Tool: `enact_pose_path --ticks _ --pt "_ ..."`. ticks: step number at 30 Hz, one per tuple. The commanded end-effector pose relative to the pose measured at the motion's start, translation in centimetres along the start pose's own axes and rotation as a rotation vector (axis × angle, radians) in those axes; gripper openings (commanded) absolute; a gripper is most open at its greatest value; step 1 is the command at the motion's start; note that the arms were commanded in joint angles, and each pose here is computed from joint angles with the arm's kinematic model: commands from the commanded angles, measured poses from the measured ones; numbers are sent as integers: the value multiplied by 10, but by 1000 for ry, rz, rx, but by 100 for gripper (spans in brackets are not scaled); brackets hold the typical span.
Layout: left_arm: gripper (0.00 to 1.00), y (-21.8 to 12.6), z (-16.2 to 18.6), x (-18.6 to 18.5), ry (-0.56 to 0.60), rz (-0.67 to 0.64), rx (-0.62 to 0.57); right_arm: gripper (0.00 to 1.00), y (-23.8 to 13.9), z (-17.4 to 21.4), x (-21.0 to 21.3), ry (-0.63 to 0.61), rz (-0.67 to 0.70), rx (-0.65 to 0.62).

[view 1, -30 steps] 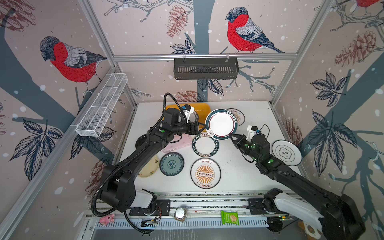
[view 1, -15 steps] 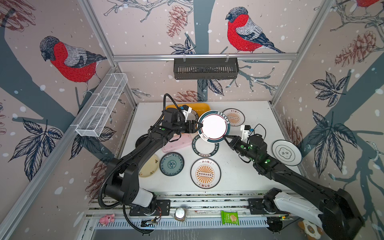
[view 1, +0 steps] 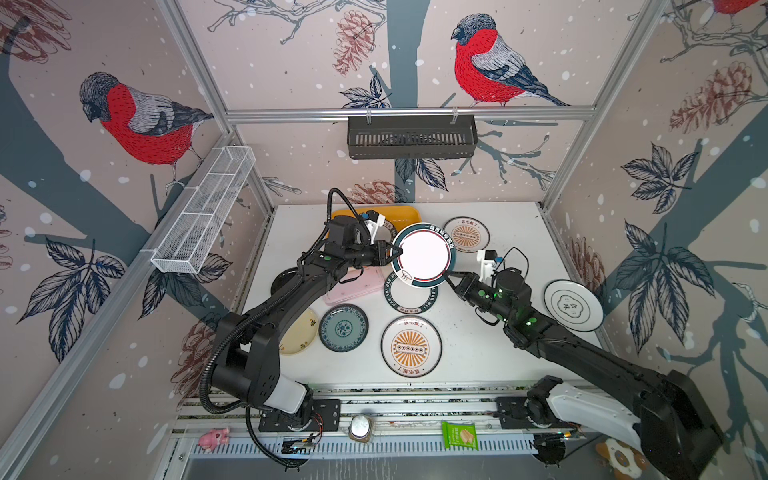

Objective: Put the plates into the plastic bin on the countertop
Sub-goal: 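Carry the plate toward the left gripper and grasp it with the left gripper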

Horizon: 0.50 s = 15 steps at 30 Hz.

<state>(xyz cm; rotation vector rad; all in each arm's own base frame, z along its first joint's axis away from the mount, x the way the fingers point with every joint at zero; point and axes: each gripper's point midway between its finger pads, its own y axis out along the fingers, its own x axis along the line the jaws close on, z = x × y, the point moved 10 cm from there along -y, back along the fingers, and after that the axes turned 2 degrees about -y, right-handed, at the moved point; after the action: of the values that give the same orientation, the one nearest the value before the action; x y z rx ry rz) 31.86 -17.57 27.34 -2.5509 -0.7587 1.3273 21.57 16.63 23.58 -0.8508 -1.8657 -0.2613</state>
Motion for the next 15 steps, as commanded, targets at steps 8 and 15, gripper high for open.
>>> enact_pose_path --ticks 8,15 --pt "3 -4 -7 2 11 29 -35 35 1 -9 9 -18 -73 -69" --pt "2 -8 -11 9 -9 17 -51 65 -3 -12 7 -32 -60 -124"
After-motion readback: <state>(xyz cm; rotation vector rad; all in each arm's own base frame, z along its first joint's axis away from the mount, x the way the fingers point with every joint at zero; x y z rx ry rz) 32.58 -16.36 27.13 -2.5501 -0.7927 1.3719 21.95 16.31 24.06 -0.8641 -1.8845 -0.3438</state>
